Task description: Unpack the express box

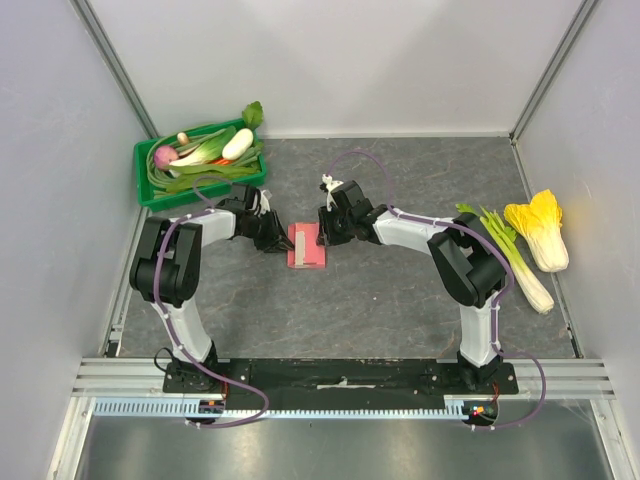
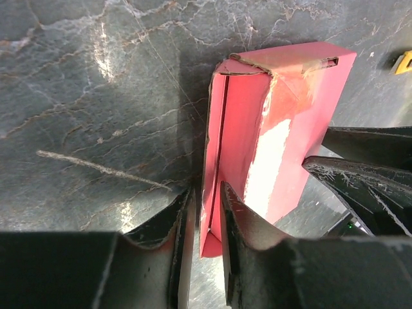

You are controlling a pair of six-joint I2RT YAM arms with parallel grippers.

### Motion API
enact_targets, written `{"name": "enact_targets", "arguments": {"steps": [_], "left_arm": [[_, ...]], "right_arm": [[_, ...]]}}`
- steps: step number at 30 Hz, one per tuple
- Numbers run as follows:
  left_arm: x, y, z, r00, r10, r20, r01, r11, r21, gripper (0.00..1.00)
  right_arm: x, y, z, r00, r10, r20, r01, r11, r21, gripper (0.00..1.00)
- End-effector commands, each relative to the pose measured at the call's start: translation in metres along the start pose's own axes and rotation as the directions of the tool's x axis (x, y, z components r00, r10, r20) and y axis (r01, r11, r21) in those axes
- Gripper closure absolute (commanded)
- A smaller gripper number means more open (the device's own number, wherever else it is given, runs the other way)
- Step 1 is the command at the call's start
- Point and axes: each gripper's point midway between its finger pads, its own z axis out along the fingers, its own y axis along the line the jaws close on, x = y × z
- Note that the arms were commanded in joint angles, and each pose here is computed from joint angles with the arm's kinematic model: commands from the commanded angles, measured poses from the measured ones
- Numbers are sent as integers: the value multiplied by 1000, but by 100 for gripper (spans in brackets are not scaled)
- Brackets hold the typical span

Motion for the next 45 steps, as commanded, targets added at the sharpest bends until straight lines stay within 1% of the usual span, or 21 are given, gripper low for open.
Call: {"name": "enact_targets", "arguments": {"steps": [1, 2, 4, 5, 6, 11, 14, 17, 18, 21, 23, 24, 27, 37, 41, 45], "left_arm": [[7, 3, 10, 999, -31, -37, 31, 999, 8, 73], [7, 3, 10, 999, -34, -38, 35, 999, 10, 74], [5, 2, 10, 999, -34, -34, 34, 999, 10, 84], [3, 1, 8, 999, -32, -27, 32, 999, 10, 95], [2, 2, 7, 999, -29, -19, 29, 1000, 1, 98], [-13, -16, -14, 999, 14, 33, -14, 1000, 8, 98], [-17, -27, -26, 999, 28, 45, -29, 999, 18, 98], [-20, -38, -39, 997, 36, 62, -38, 999, 31, 98], [-21, -42, -44, 997, 39, 71, -41, 999, 36, 98], [-23, -47, -53, 995, 34, 89, -37, 999, 32, 98], [-23, -50, -56, 995, 31, 93, -34, 999, 37, 98], [-23, -52, -58, 995, 31, 94, -35, 999, 41, 98], [-24, -57, -62, 994, 35, 101, -41, 998, 51, 98], [-30, -68, -71, 992, 44, 121, -53, 996, 68, 98], [-32, -73, -75, 990, 52, 129, -63, 995, 79, 98], [-34, -67, -76, 988, 69, 136, -75, 996, 45, 98]], "right_arm": [[-1, 0, 5, 1000, 6, -6, -6, 1000, 6, 65], [-1, 0, 5, 1000, 6, -6, -6, 1000, 6, 65], [-1, 0, 5, 1000, 6, -5, -6, 1000, 7, 65], [-3, -1, 4, 1000, 6, 0, -6, 1000, 13, 65], [-4, -1, 3, 1000, 10, 2, -10, 1000, 18, 65], [-28, 5, -17, 999, 12, 40, -14, 999, 42, 63], [-48, 5, -33, 996, 6, 84, -13, 996, 88, 58], [-66, 7, -51, 992, -2, 129, -12, 994, 111, 45], [-75, 8, -60, 987, -9, 158, -11, 992, 124, 36], [-87, 19, -73, 981, -42, 189, 23, 994, 102, 22], [-95, 25, -77, 977, -59, 206, 41, 995, 90, 19], [-93, 32, -76, 979, -63, 196, 52, 997, 59, 18], [-89, 42, -71, 981, -76, 181, 71, 997, 34, 16], [-66, 62, -45, 988, -115, 107, 118, 993, -21, 16], [-53, 60, -33, 989, -131, 63, 133, 991, -33, 16], [-43, 51, -26, 991, -126, 40, 127, 992, -5, 19]]}}
